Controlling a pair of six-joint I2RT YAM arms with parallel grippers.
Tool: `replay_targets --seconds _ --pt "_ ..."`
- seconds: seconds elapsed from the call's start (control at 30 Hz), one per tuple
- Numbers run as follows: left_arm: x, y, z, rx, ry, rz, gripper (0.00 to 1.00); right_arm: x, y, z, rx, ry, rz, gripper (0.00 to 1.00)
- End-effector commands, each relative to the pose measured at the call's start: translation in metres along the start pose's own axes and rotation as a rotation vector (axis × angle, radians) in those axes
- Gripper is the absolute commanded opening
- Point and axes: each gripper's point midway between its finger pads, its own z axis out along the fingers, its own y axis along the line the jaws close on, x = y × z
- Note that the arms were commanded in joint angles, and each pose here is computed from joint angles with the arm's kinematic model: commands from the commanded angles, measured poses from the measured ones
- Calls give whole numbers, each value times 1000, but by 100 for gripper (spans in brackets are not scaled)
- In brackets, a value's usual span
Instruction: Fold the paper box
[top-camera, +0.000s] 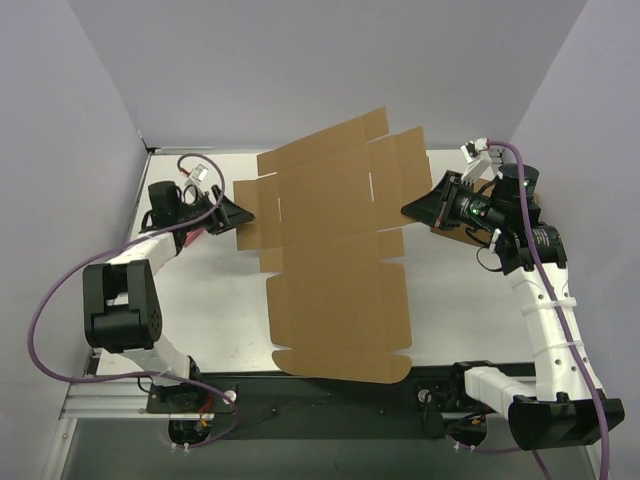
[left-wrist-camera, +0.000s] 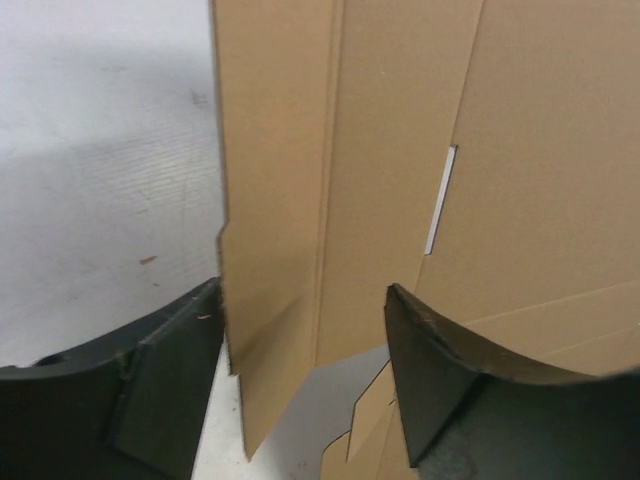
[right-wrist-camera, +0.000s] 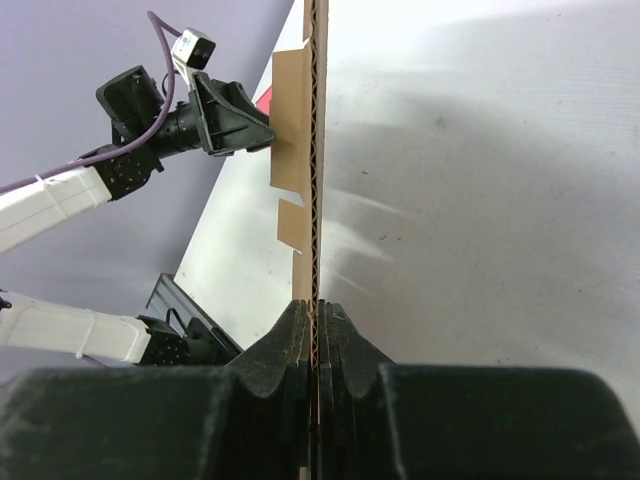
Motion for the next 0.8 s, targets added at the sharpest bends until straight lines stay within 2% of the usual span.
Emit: replay_targets --seconds 0.0,0.03,0.13,0.17,0.27,0.33,0.37,0.43,0.47,0.53,0.57,0.7,0.77 --pt "-6 -22 6 64 14 101 63 -16 22 -10 -68 -63 -56 0" --pt "-7 -22 5 58 8 103 53 -16 21 -10 -61 -67 -58 0" --pt "-8 -21 3 53 -3 107 37 -15 13 -9 -32 -72 -59 0" --pt "-8 -21 3 54 -6 111 28 -14 11 -8 -24 -73 -63 0" --pt "-10 -27 1 65 -23 141 14 -12 -1 -7 25 -77 -56 0" --pt "-13 -34 -3 66 -38 176 11 -8 -12 -7 72 -71 -50 9" --pt "-13 -36 -5 65 -44 206 5 -8 -20 -7 112 -80 -48 23" --pt "-16 -46 -8 72 -53 262 2 -7 -32 -9 169 -86 -59 42" --pt "-13 -48 -9 70 -44 293 0 -10 -41 -12 222 -102 -65 57" --pt "-13 -58 -10 76 -41 351 0 -10 -52 -15 290 -104 -67 68" --pt "-11 -57 -11 56 -32 381 0 -13 -58 -19 333 -114 -66 72" --pt "3 -71 -8 17 8 511 0 -28 -76 -40 510 -200 -56 75" --pt "16 -76 -2 -11 43 599 0 -30 -73 -38 502 -218 0 76"
